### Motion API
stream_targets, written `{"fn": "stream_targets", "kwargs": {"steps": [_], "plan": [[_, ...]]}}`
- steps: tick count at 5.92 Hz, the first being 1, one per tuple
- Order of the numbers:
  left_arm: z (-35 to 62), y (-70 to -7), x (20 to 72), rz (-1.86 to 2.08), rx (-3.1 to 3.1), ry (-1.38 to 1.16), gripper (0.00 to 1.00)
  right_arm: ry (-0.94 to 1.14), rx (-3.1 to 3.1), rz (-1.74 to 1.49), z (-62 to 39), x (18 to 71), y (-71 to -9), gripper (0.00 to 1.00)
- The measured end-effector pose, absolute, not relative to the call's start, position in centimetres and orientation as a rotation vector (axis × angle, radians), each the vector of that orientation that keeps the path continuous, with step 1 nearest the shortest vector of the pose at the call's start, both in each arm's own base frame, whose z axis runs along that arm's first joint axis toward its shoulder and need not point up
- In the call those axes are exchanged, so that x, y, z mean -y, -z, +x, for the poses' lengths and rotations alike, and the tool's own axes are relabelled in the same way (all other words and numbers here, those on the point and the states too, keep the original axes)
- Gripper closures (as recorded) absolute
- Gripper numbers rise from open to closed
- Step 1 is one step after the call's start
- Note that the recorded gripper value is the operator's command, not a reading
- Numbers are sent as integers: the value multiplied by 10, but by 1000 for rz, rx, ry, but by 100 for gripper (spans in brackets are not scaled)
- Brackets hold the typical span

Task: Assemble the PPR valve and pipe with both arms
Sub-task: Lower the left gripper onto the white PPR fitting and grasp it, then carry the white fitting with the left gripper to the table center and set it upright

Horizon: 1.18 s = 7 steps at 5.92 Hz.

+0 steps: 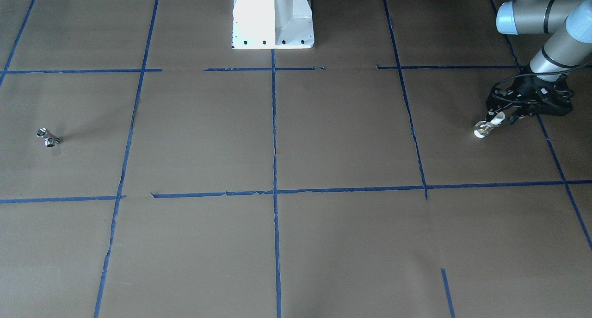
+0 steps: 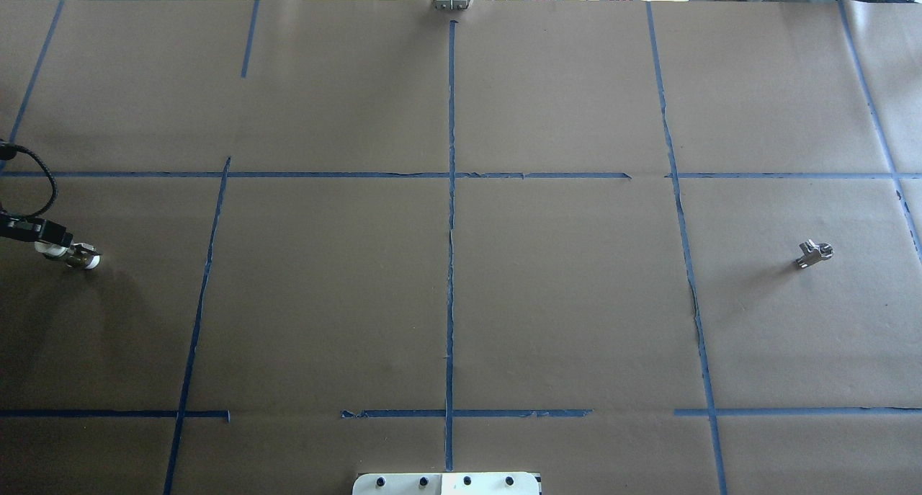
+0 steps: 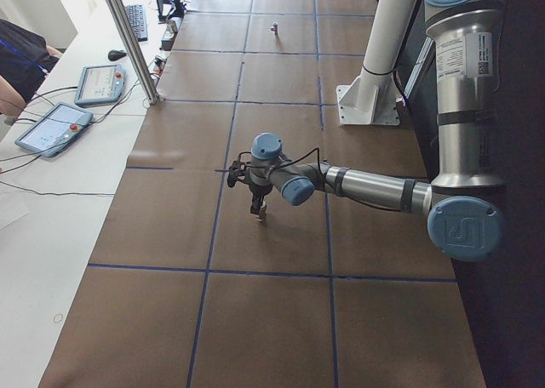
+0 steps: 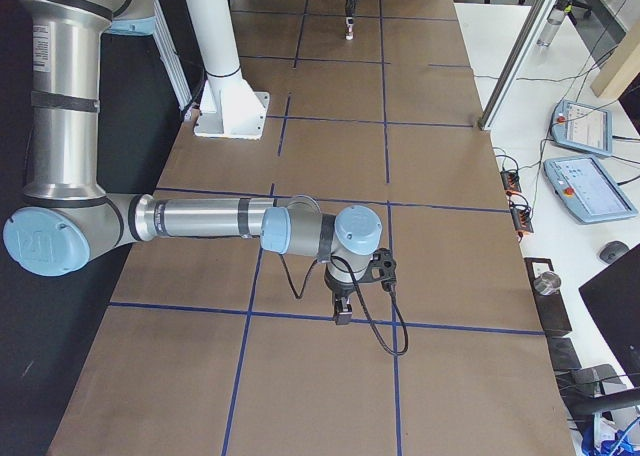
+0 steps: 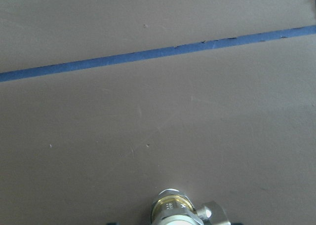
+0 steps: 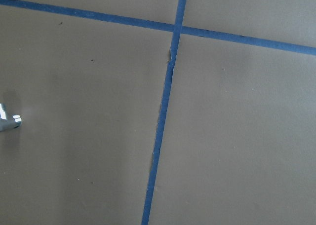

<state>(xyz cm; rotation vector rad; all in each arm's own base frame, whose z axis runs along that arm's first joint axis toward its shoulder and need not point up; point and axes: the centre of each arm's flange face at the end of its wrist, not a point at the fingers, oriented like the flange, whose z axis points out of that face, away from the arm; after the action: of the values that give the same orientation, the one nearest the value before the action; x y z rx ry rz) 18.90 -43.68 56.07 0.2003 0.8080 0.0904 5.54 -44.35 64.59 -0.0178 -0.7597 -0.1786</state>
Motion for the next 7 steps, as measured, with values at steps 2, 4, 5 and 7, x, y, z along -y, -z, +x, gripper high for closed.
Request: {"fn": "stream_targets", "kwargs": {"steps": [2, 4, 5, 7], "plan": [[190, -556, 437, 204, -813, -93, 100, 177, 760, -19, 55, 443, -647, 0], [193, -517, 442, 194, -812, -91, 100, 177, 760, -19, 56, 443, -646, 0], [201, -474, 451, 175, -808, -71, 100, 177, 761, -18, 56, 443, -646, 0], [274, -369, 465, 96, -854, 11, 100, 173, 761, -20, 55, 443, -646, 0]]}}
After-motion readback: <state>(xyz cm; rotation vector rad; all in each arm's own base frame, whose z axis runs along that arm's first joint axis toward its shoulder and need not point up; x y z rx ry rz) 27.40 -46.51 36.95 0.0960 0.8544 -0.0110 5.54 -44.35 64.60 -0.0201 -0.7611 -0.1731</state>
